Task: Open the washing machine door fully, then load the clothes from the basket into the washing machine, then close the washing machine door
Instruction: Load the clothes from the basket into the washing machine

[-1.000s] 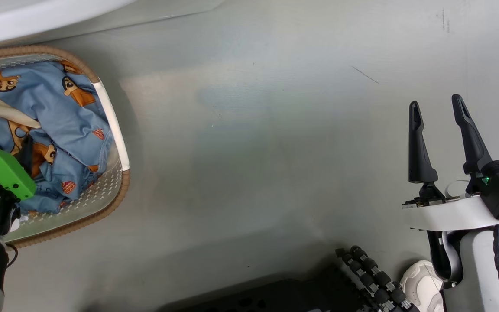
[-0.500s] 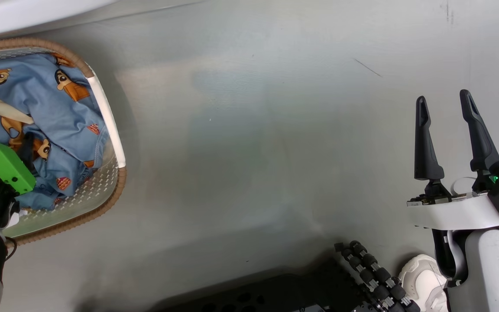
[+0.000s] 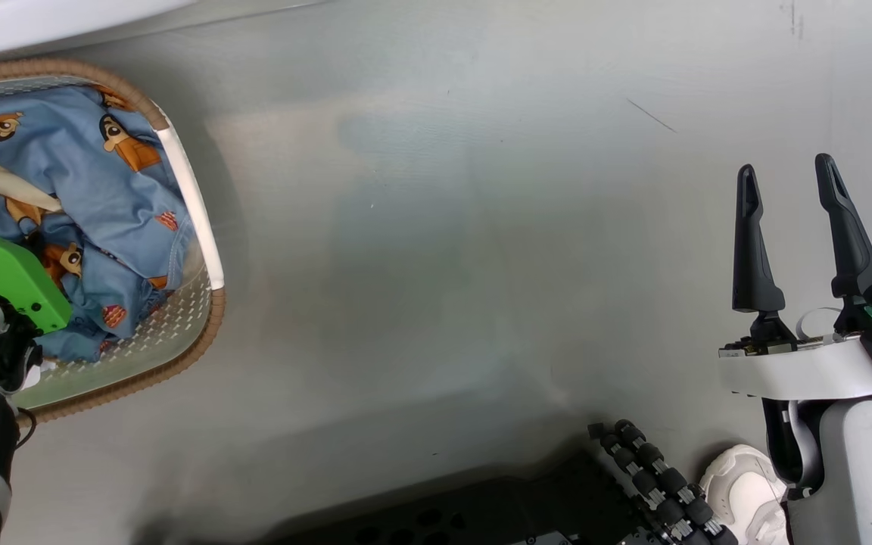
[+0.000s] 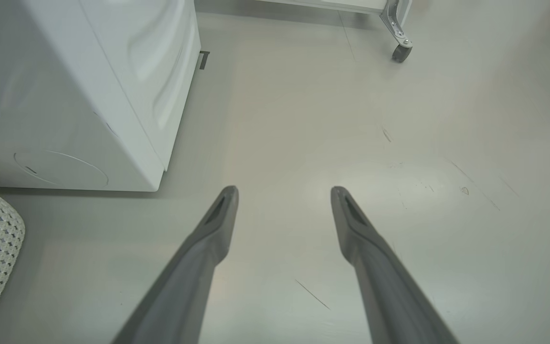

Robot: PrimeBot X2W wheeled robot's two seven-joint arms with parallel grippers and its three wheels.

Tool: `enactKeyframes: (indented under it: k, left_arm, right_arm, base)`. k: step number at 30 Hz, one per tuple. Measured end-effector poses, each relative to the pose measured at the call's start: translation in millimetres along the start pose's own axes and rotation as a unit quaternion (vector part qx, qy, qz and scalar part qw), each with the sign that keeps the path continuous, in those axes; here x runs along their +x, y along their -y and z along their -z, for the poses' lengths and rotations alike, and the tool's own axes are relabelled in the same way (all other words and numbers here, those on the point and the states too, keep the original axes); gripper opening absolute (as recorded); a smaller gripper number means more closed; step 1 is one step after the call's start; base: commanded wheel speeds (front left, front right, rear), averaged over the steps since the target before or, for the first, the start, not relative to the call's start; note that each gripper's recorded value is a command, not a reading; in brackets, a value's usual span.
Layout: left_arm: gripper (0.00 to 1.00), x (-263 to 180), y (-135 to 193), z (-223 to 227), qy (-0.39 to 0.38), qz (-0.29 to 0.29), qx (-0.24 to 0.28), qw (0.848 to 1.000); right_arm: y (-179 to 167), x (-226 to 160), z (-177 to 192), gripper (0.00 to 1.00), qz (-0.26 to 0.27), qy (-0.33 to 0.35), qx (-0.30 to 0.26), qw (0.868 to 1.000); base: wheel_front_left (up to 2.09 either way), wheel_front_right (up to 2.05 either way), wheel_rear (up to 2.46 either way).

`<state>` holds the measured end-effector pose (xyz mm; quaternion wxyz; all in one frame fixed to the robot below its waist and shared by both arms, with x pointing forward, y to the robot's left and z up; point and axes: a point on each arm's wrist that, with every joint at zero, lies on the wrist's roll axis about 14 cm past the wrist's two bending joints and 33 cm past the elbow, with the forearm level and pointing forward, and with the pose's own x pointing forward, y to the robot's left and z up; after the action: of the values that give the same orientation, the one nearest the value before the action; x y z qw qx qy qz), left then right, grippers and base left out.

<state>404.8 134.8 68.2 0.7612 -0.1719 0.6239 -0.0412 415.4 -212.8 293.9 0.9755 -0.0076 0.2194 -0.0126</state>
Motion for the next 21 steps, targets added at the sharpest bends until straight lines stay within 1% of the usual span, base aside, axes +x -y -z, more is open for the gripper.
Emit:
enactKeyframes:
  k: [4, 7, 9, 13, 17, 21]
  left_arm:
    - [0.0, -3, 2, -2, 0.007, 0.001, 0.001, 1.0]
    - [0.0, -6, 11, -5, 0.022, 0.008, 0.0, 1.0]
    - [0.0, -9, 18, -8, 0.032, 0.015, 0.014, 0.999]
    - [0.0, -18, 42, -20, 0.081, 0.04, 0.021, 0.996]
    - [0.0, -37, 78, -9, 0.128, 0.076, -0.002, 0.989]
    - [0.0, -60, 84, -20, 0.176, 0.082, -0.009, 0.981]
  right_arm:
    - [-1, 2, -4, 1.0, -0.002, 0.006, 0.001, 1.0]
    - [-4, 5, -10, 1.0, -0.006, 0.017, 0.002, 1.0]
    - [-6, 7, -15, 1.0, -0.01, 0.024, 0.003, 1.0]
    - [-6, 9, -28, 1.0, -0.011, 0.043, 0.004, 0.999]
    - [-3, 9, -43, 1.0, -0.01, 0.063, 0.003, 0.998]
    - [-7, 10, -59, 1.0, -0.02, 0.085, 0.001, 0.996]
  base:
    - [0.0, 0.0, 0.0]
    - [0.0, 0.0, 0.0]
    - [0.0, 0.0, 0.0]
    - [0.0, 0.0, 0.0]
    - [0.0, 0.0, 0.0]
    - [0.0, 0.0, 0.0]
